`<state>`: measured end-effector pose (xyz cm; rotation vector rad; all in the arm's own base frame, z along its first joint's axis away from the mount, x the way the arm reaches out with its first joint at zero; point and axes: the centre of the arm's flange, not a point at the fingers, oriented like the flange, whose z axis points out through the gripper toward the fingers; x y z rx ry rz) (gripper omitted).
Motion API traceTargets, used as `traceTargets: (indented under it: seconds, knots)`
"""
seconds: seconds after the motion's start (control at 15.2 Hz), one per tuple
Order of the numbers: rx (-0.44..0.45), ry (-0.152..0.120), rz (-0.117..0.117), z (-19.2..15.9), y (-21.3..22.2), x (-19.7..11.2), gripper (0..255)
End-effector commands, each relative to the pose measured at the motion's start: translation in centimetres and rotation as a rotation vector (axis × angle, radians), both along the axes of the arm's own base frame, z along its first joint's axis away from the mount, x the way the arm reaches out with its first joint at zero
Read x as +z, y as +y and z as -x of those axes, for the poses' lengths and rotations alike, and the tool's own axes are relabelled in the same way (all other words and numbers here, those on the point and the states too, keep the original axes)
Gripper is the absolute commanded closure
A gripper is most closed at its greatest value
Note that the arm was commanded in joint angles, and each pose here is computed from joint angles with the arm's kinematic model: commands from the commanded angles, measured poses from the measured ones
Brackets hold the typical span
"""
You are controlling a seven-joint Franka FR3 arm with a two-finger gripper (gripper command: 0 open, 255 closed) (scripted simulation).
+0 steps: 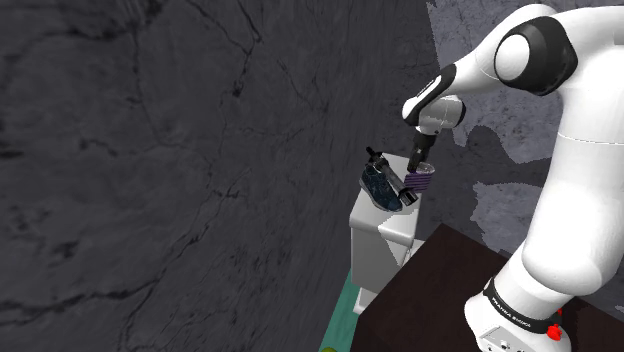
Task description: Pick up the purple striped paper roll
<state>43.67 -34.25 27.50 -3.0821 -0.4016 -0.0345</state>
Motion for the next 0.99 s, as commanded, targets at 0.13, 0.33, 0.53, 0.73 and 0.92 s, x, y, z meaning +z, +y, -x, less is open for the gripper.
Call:
traceTargets:
  seconds: [0.13, 0.33, 0.53, 0.73, 0.92]
  knots:
    - [-0.002, 0.003, -0.001, 0.2, -0.1, -0.2, 255]
    - [-0.002, 0.003, -0.001, 0.1, 0.0, 0.4, 255]
    - [-0.002, 0.003, -0.001, 0.1, 0.0, 2.0, 255]
    - [-0.002, 0.003, -0.001, 0.1, 0.0, 3.6, 255]
    - [-0.002, 0.003, -0.001, 0.1, 0.0, 5.2, 255]
